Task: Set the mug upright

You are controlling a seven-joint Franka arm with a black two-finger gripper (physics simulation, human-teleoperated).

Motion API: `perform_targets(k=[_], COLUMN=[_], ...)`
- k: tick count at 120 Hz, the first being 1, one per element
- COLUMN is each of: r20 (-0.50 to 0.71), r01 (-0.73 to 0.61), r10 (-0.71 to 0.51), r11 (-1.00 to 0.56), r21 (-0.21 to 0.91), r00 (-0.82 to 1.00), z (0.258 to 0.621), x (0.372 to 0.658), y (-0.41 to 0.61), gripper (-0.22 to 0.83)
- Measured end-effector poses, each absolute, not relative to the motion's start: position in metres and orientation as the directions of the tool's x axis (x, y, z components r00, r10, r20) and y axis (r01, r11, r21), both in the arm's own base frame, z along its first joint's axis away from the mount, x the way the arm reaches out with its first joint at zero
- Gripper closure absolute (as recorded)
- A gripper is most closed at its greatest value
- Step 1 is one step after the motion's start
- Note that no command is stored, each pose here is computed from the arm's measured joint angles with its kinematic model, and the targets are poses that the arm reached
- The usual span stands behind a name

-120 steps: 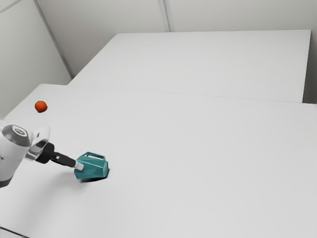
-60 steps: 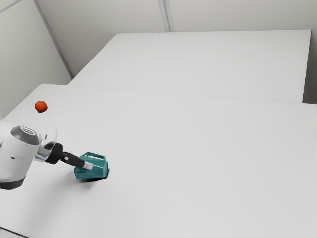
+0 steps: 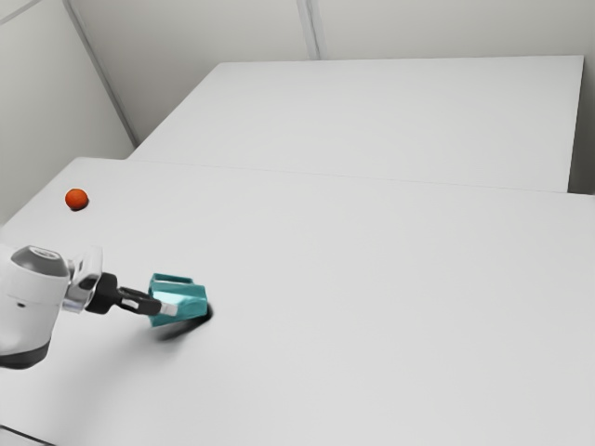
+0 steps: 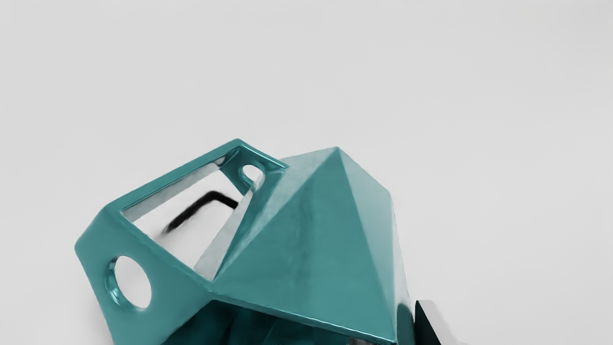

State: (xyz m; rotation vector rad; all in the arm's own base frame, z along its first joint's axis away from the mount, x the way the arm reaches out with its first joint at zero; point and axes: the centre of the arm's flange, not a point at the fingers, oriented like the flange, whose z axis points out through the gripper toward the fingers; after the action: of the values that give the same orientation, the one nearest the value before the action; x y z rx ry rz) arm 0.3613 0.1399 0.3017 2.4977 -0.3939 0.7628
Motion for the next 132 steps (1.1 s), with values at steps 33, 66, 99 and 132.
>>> perform_targets(k=[33, 66, 99, 132], r20=[0.616, 0.556, 0.156, 0.015], r01=[-0.432, -0.654, -0.722, -0.611], r10=[-0.150, -0.503, -0.717, -0.611], r11=[-0.835, -0.750, -0.691, -0.792], r21=[0.339, 0.101, -0.029, -0.004], r00=[0.773, 0.662, 0.680, 0.792], z=[0.310, 0.383, 0.417, 0.385], x=[0.364, 0.396, 0.435, 0.458], y=[0.138, 0.100, 0.048, -0.006], gripper=[0.76, 0.78, 0.79, 0.79])
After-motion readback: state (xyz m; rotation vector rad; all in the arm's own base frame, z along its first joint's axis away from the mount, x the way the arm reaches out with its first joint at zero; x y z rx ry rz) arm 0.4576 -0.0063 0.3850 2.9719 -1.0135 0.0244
